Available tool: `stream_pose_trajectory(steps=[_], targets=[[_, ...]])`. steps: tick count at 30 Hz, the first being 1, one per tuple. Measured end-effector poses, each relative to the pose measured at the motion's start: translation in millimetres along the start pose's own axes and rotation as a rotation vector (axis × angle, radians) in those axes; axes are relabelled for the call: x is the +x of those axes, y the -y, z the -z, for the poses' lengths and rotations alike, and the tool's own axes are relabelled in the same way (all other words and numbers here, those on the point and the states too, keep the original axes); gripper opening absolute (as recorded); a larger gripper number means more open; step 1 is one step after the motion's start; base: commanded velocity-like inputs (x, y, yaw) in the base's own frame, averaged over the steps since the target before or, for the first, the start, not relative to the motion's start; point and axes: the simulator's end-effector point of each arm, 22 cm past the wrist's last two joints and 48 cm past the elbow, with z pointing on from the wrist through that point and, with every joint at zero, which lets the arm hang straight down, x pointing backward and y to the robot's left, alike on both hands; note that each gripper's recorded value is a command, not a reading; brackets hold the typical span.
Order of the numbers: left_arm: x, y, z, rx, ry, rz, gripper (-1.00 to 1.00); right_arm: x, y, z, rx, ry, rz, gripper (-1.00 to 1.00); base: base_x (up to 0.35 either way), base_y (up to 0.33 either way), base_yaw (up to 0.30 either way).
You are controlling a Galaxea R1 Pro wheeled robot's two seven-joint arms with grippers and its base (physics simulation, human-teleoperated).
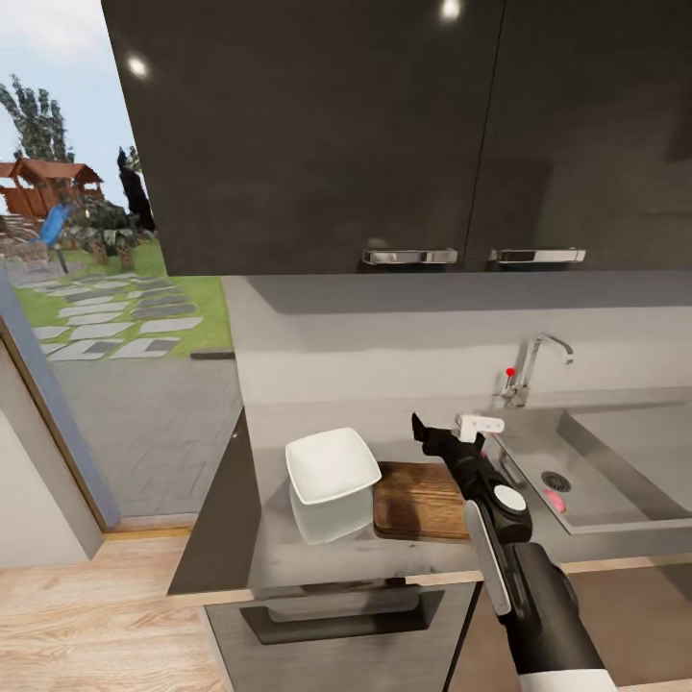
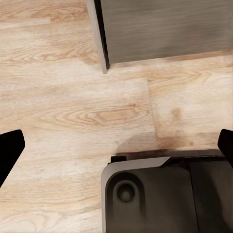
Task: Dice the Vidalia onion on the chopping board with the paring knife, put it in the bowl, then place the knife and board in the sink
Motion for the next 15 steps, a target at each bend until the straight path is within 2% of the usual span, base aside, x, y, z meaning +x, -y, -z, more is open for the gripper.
stream_pose_trajectory(steps=[5,9,15], targets=[[0,0,0.1,0.000,-0.001,0.000,1.00,-1,-11,10.2,-0.053,0.013,0.025,1.00,0.000,0.000,0.000],[3,0,0.2,0.000,-0.006,0.000,1.00,-1,-13,12.6,-0.063,0.015,0.028,1.00,-0.036,0.000,0.000],[4,0,0.0,0.000,-0.010,0.000,1.00,-1,-14,12.9,-0.066,0.016,0.030,1.00,-0.235,0.000,0.000]])
